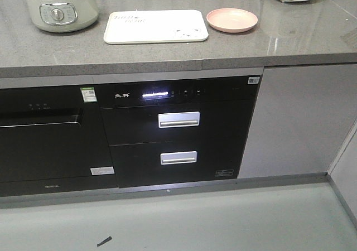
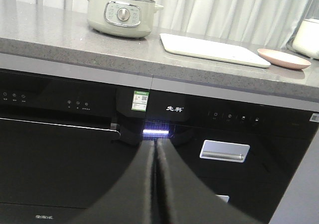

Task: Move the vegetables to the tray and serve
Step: 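Continue driving closer to the counter, approaching the pot and tray, then drive up to the counter edge facing the tray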

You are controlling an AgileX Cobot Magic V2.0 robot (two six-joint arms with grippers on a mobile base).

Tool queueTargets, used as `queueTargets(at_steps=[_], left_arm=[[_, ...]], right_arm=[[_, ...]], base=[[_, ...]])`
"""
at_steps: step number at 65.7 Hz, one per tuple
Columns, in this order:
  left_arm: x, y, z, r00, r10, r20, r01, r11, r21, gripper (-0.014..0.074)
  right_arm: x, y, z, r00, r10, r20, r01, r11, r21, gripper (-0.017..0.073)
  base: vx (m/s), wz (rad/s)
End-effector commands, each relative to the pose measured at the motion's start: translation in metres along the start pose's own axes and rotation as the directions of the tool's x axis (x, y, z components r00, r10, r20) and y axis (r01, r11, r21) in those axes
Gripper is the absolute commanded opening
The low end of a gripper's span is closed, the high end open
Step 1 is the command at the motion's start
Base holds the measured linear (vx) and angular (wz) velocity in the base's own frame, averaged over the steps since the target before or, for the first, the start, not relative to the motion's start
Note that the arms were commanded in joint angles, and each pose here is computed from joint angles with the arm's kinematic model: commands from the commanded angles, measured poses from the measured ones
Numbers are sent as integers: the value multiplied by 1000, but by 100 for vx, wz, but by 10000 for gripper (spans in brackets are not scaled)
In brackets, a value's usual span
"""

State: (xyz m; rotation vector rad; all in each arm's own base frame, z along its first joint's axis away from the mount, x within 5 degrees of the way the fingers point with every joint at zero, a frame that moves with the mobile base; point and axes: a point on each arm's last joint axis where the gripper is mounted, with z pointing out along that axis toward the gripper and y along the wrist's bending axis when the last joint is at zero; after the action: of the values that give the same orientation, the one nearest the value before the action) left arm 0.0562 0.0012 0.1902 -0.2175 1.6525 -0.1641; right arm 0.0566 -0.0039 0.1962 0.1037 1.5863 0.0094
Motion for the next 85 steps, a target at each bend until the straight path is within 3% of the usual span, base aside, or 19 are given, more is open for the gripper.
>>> queueTargets(at_steps=[1, 85], left_arm=[[2, 1, 1, 999, -9, 46, 9, 1000, 6, -6], [2, 1, 1, 999, -9, 46, 9, 1000, 6, -6]], right_arm=[[-2, 1, 0, 998, -15, 67, 16, 1000, -11, -2], [-2, 1, 0, 998, -15, 68, 16, 1000, -11, -2]], base=[[9, 2], [10, 3]])
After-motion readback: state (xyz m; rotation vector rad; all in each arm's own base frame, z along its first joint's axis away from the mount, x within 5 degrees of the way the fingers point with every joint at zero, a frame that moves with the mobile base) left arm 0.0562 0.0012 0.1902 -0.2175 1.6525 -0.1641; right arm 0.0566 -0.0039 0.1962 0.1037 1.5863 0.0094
